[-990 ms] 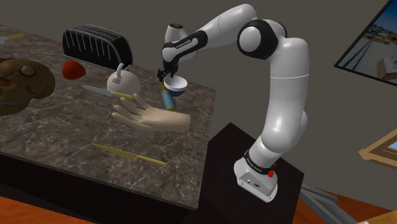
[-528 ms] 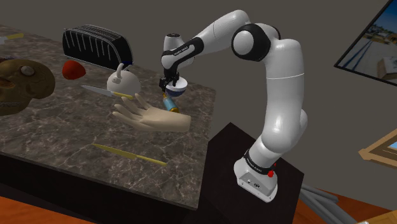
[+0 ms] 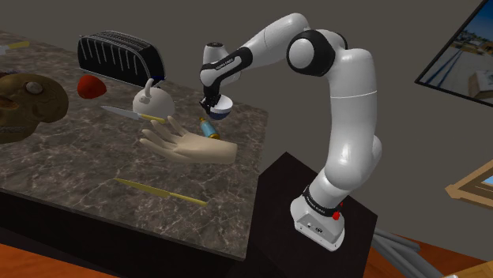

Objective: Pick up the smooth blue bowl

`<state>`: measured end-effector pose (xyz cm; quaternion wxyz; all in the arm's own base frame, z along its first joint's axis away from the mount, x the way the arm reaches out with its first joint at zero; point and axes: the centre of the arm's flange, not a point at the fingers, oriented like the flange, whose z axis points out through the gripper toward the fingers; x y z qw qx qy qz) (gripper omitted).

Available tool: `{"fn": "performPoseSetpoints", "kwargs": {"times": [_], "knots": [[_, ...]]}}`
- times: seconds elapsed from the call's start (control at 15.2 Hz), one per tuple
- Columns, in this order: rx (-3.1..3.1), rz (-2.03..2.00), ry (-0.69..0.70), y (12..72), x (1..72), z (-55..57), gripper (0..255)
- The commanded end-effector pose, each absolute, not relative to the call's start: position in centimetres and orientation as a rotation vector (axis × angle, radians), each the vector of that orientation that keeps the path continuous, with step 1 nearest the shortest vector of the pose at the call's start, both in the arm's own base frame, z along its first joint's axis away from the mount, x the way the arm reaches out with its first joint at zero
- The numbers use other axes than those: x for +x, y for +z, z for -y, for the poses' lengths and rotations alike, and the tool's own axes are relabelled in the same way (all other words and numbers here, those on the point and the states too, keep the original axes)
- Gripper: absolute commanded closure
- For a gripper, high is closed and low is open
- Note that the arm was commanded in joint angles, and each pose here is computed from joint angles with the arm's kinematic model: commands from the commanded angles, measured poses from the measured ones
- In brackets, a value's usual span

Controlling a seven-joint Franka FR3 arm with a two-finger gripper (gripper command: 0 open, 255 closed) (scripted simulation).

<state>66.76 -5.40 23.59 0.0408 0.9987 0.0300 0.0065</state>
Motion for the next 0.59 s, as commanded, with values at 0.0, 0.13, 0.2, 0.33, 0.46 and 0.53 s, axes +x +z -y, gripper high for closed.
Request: {"fn": "performPoseSetpoints", "kwargs": {"times": [0.0, 0.13, 0.2, 0.33, 0.46, 0.53], "knots": [[3.058, -0.091, 0.019, 23.6, 66.8, 5.4, 255], [3.058, -0.091, 0.019, 23.5, 66.6, 5.4, 255], [3.058, -0.091, 0.019, 24.1, 66.6, 5.4, 255], [3.058, -0.091, 0.019, 25.1, 66.6, 5.4, 255], [3.058, -0.091, 0.019, 26.2, 66.6, 5.4, 255], [3.058, -0.091, 0.019, 26.7, 66.6, 5.4, 255]]}}
